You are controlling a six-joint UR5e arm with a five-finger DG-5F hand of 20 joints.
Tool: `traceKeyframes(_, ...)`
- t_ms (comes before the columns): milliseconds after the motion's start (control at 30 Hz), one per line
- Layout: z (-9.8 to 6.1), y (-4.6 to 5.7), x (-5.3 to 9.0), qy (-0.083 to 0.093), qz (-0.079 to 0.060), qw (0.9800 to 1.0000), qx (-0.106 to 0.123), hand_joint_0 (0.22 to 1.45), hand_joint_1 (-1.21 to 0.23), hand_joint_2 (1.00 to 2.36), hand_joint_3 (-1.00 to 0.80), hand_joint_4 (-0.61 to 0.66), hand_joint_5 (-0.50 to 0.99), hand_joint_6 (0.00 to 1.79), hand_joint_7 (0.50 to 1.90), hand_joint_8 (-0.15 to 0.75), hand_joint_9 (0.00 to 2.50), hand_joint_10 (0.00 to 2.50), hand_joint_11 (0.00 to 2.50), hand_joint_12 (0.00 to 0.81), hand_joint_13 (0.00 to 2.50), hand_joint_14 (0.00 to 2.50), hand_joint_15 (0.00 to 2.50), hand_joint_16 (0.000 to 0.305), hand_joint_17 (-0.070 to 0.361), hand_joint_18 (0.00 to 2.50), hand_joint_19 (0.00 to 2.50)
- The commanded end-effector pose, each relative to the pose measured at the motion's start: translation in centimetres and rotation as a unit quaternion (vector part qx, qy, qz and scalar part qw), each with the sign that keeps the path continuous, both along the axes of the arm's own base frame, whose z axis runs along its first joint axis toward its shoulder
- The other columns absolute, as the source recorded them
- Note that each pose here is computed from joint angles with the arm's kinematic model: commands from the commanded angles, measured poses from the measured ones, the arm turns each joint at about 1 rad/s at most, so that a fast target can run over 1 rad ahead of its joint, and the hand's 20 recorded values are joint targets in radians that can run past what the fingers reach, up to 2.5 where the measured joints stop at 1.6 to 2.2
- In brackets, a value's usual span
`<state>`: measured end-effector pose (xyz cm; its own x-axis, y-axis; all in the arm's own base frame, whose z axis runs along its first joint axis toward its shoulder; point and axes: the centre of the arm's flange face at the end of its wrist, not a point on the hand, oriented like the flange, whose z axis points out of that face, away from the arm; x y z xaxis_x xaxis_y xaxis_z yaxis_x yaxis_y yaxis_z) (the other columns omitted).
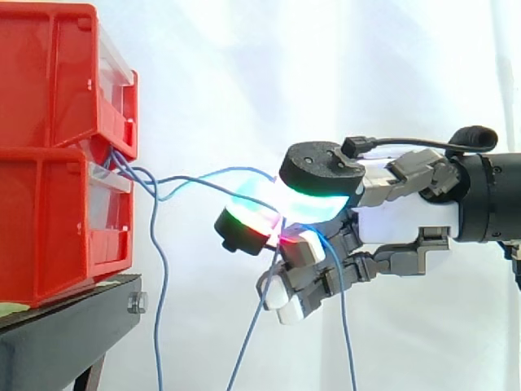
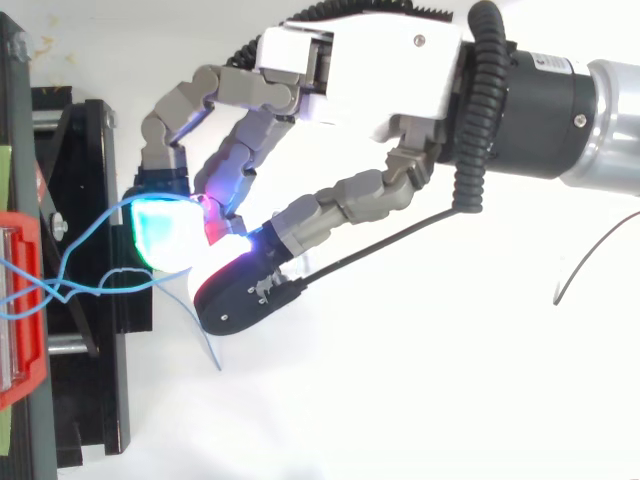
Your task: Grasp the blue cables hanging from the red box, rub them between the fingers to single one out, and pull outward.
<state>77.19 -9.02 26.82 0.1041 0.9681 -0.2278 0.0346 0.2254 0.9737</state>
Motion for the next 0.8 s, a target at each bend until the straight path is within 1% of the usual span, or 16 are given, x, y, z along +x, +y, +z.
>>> traceKeyframes(0,0.0,-0.2,0.0,0.001,0.003,1.0,-0.003,0.63,-0.91,1.0,-0.5,0.07,-0.13,0.91,0.96,0.252,1.14,0.02,0.94,0.327,0.84,0.02,0.55,0.04,0.09,0.7,0.47)
traceKeyframes(100,0.0,-0.3,0.0,0.0,0.004,1.0,-0.004,0.54,-0.85,1.0,-0.5,0.08,-0.12,0.9,0.97,0.261,1.16,0.02,0.91,0.345,0.86,0.02,0.55,0.043,0.097,0.71,0.48)
traceKeyframes(133,0.0,-0.5,-0.1,0.0,0.003,1.0,-0.006,0.49,-0.75,1.0,-0.5,0.09,-0.11,0.89,0.98,0.269,1.18,0.02,0.88,0.359,0.87,0.02,0.55,0.046,0.103,0.73,0.49)
traceKeyframes(167,0.0,-0.5,-0.1,0.001,0.004,1.0,-0.007,0.49,-0.74,1.0,-0.5,0.09,-0.11,0.89,0.98,0.272,1.18,0.02,0.87,0.362,0.87,0.02,0.55,0.046,0.104,0.73,0.48)
traceKeyframes(233,0.0,-0.7,-0.1,0.002,0.003,0.9999,-0.01,0.48,-0.63,1.0,-0.5,0.09,-0.11,0.87,0.98,0.279,1.17,0.02,0.85,0.37,0.87,0.02,0.55,0.049,0.109,0.72,0.49)
traceKeyframes(267,0.0,-0.7,-0.1,0.003,0.004,0.9999,-0.011,0.48,-0.62,1.0,-0.5,0.09,-0.11,0.87,0.98,0.281,1.17,0.02,0.85,0.371,0.86,0.02,0.55,0.048,0.109,0.72,0.5)
traceKeyframes(333,0.0,-1.3,-0.2,0.003,0.005,0.9998,-0.019,0.48,-0.52,1.0,-0.5,0.08,-0.11,0.86,0.98,0.278,1.17,0.02,0.83,0.373,0.86,0.02,0.55,0.049,0.111,0.71,0.5)
traceKeyframes(400,0.0,-1.4,-0.2,0.004,0.005,0.9998,-0.02,0.5,-0.48,1.0,-0.5,0.08,-0.11,0.86,0.98,0.279,1.17,0.02,0.84,0.369,0.86,0.02,0.55,0.048,0.109,0.7,0.52)
traceKeyframes(433,0.0,-1.8,-0.3,0.004,0.004,0.9997,-0.024,0.5,-0.48,1.0,-0.5,0.08,-0.11,0.86,0.98,0.278,1.17,0.02,0.84,0.368,0.85,0.02,0.55,0.048,0.108,0.69,0.52)
traceKeyframes(467,0.0,-1.9,-0.3,0.005,0.004,0.9996,-0.026,0.53,-0.48,1.0,-0.5,0.07,-0.11,0.86,1.0,0.274,1.16,0.02,0.85,0.358,0.85,0.02,0.56,0.046,0.104,0.68,0.53)
traceKeyframes(500,0.0,-2.1,-0.3,0.005,0.002,0.9995,-0.032,0.56,-0.54,1.0,-0.49,0.08,-0.12,0.86,1.01,0.271,1.16,0.02,0.84,0.355,0.84,0.02,0.55,0.045,0.101,0.66,0.54)
traceKeyframes(533,0.0,-2.2,-0.3,0.006,0.001,0.9994,-0.035,0.57,-0.62,1.01,-0.43,0.09,-0.12,0.86,1.03,0.266,1.14,0.02,0.85,0.354,0.84,0.02,0.56,0.044,0.1,0.66,0.54)
traceKeyframes(567,-0.1,-2.6,-0.4,0.007,-0.001,0.9991,-0.042,0.58,-0.64,1.01,-0.41,0.1,-0.13,0.86,1.04,0.261,1.13,0.02,0.85,0.356,0.84,0.02,0.56,0.044,0.1,0.66,0.53)
traceKeyframes(633,-0.1,-2.7,-0.5,0.009,-0.001,0.9988,-0.048,0.6,-0.71,1.01,-0.31,0.11,-0.13,0.88,1.06,0.266,1.13,0.02,0.86,0.358,0.84,0.02,0.56,0.045,0.101,0.67,0.52)
traceKeyframes(700,-0.2,-2.7,-0.4,0.01,-0.001,0.9983,-0.057,0.6,-0.75,1.01,-0.28,0.12,-0.14,0.9,1.01,0.269,1.12,0.02,0.87,0.358,0.84,0.02,0.55,0.046,0.104,0.68,0.51)
traceKeyframes(767,-0.3,-2.9,-0.5,0.014,-0.002,0.9977,-0.066,0.61,-0.76,1.01,-0.27,0.11,-0.14,0.9,1.0,0.263,1.11,0.02,0.88,0.356,0.83,0.02,0.56,0.045,0.102,0.67,0.51)
